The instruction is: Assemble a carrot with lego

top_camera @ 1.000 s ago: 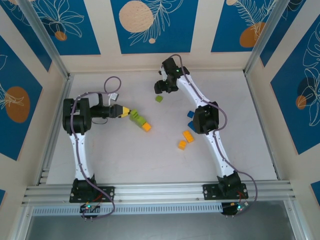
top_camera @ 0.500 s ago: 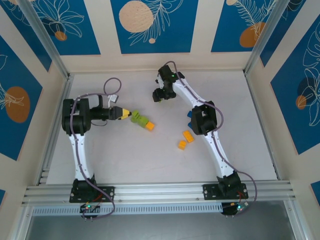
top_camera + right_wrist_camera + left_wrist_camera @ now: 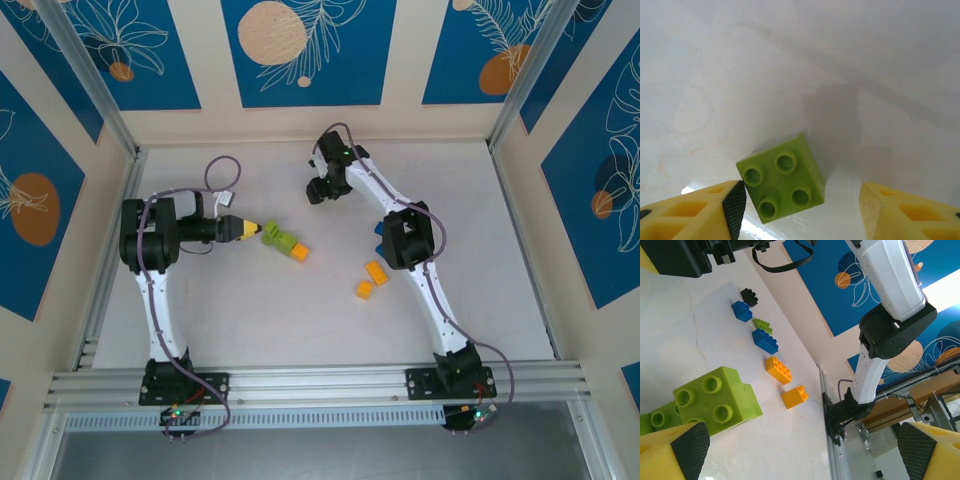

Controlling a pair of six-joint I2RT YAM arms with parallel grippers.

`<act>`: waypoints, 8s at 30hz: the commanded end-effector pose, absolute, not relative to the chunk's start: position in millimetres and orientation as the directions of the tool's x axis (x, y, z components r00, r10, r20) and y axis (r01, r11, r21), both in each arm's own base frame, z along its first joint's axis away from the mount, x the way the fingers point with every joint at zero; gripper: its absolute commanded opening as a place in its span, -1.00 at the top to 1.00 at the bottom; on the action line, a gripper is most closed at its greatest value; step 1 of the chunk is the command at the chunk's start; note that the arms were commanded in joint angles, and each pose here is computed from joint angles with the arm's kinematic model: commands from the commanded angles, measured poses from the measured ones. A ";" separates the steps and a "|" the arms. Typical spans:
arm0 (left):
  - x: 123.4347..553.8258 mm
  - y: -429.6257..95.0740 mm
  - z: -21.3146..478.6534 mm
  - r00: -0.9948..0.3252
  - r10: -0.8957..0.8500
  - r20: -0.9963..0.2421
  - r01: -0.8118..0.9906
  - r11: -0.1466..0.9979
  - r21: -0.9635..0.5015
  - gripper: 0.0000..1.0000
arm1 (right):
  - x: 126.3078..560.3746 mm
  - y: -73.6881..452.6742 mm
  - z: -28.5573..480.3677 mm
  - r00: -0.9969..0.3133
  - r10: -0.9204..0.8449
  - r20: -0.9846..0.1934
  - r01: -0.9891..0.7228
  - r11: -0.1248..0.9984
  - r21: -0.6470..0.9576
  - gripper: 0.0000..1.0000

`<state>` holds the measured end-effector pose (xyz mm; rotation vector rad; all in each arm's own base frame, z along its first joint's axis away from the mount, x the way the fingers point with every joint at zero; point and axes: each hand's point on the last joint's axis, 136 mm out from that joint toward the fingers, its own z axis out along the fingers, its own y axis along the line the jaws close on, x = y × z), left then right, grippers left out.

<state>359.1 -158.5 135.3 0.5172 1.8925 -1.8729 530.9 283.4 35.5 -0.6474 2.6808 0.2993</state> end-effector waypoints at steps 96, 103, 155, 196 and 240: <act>349.3 -109.3 265.3 -0.336 -0.128 -0.933 0.429 0.861 -0.272 -0.99 | 360.8 11.0 53.5 -0.929 0.199 -0.313 0.205 0.979 0.013 -0.04; 355.1 -117.9 233.2 -0.462 -0.124 -0.878 0.422 0.841 -0.340 -0.99 | 355.7 94.2 109.1 -0.930 0.043 -0.365 0.009 0.996 0.093 -0.19; 336.0 -138.2 48.5 -0.888 0.168 -0.428 0.200 0.979 -0.029 -0.99 | 354.6 340.8 82.6 -0.866 -0.403 -0.298 -0.468 0.862 0.195 -0.13; 306.9 -80.4 153.0 -0.807 -0.026 -0.590 0.120 0.971 -0.206 -0.99 | 331.3 387.6 74.7 -0.711 -0.642 -0.286 -0.699 0.691 0.186 -0.20; 310.4 -84.4 155.7 -0.797 -0.030 -0.604 0.143 0.961 -0.236 -0.99 | 396.9 355.2 36.9 -0.979 -0.179 -0.095 -0.194 0.699 0.689 0.02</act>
